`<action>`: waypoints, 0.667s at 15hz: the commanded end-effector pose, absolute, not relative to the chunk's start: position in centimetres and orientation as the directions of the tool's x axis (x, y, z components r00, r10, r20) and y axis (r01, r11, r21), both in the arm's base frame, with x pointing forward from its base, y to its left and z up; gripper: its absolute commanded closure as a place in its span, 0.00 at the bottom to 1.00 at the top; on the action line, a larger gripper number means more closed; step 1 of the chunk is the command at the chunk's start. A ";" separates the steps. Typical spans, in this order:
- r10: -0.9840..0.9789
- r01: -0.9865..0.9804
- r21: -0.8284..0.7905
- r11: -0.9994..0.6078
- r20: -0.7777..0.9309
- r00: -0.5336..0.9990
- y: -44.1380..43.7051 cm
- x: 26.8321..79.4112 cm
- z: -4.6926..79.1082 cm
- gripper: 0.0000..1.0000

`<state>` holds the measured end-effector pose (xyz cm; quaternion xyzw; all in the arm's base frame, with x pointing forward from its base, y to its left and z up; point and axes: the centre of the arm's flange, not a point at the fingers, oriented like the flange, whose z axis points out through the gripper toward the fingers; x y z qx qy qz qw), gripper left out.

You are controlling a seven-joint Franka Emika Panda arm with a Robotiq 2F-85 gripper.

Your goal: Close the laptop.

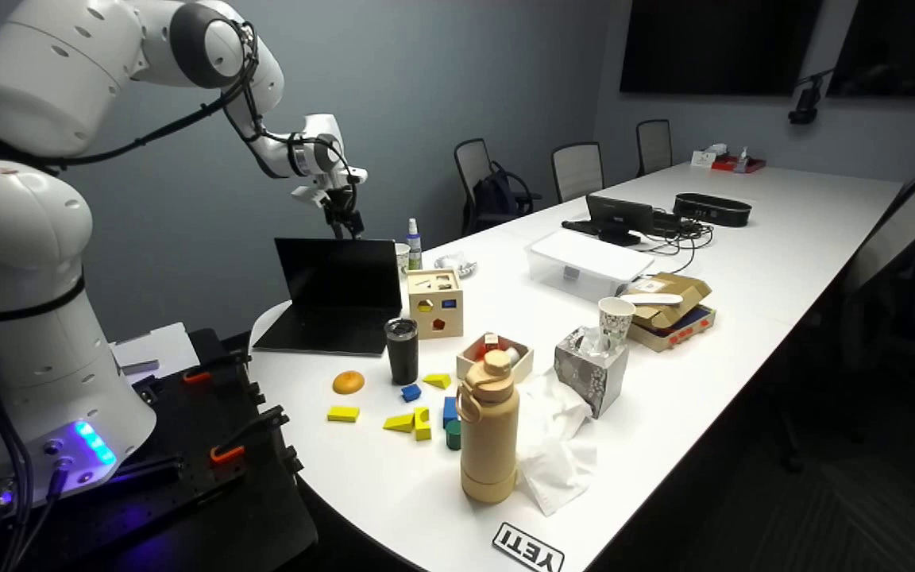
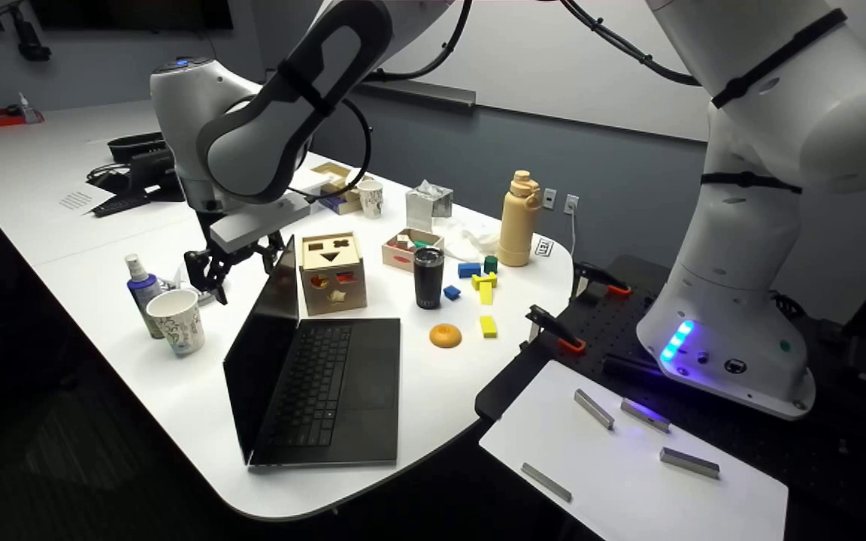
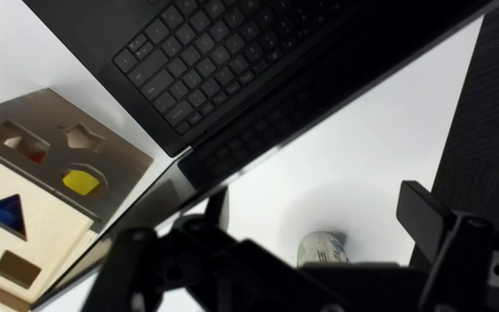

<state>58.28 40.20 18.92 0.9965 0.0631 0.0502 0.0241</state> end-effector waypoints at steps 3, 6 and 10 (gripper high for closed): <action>0.115 0.128 0.171 -0.977 -0.088 0.989 38.6 56.7 16.7 0.00; 0.106 0.133 0.186 -0.974 -0.146 0.984 37.6 55.4 14.7 0.00; 0.078 0.121 0.199 -0.973 -0.214 0.974 36.2 53.8 11.9 0.00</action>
